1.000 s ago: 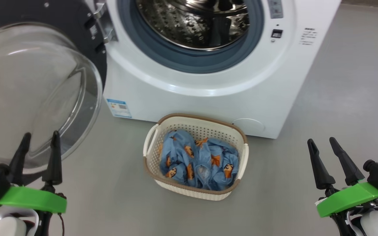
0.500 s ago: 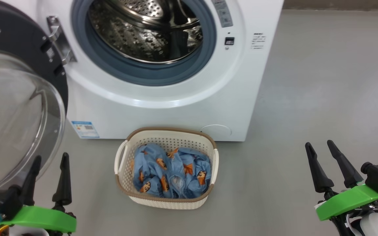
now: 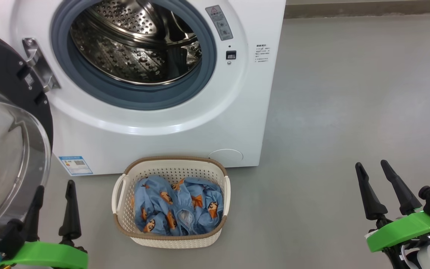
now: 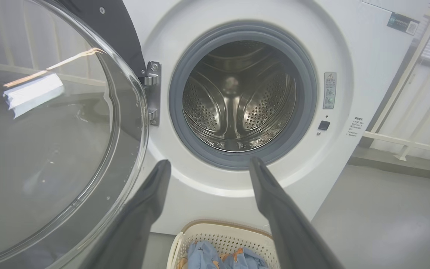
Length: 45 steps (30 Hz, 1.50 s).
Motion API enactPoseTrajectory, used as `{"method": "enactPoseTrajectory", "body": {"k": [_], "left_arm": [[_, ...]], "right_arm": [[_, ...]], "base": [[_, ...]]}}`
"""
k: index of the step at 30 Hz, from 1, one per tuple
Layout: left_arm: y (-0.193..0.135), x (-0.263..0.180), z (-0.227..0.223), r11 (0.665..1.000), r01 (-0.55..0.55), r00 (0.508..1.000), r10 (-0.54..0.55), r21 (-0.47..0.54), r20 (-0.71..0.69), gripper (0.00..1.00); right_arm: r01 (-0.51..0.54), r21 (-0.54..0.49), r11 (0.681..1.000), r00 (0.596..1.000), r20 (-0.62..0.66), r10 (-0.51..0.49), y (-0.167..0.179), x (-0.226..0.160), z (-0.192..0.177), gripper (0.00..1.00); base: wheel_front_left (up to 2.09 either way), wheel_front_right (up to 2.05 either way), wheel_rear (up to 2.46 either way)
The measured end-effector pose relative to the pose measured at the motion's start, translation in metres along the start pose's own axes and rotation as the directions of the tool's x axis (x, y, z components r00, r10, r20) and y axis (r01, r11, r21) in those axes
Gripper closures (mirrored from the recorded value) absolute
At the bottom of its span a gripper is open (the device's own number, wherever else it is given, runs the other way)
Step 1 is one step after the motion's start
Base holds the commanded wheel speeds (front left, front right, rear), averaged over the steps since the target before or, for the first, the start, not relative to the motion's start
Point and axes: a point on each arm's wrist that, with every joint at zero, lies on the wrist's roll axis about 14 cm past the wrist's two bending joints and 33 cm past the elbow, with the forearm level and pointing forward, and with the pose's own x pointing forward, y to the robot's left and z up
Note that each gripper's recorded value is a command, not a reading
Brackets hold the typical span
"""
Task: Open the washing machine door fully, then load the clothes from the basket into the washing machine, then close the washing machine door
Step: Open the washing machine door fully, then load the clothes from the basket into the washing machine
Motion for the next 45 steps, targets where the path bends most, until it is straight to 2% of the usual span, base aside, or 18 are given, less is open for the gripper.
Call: {"method": "enactPoseTrajectory", "body": {"k": [19, 45], "left_arm": [[-0.0018, -0.0038, -0.004, 1.0, 0.021, 1.0, -0.021, 0.017, -0.007, 0.0], [-0.0027, -0.005, -0.002, 0.999, 0.027, 1.0, -0.027, 0.017, 0.005, 0.0]], "right_arm": [[0.007, -0.03, 1.0, 1.0, 0.015, -0.007, -0.0035, 0.0015, 0.0051, 0.0], [0.001, -0.019, 1.0, 1.0, 0.012, 0.0, 0.0005, 0.0053, 0.0026, 0.0]], "base": [[0.0, 0.0, 0.0], [0.0, 0.0, 0.0]]}}
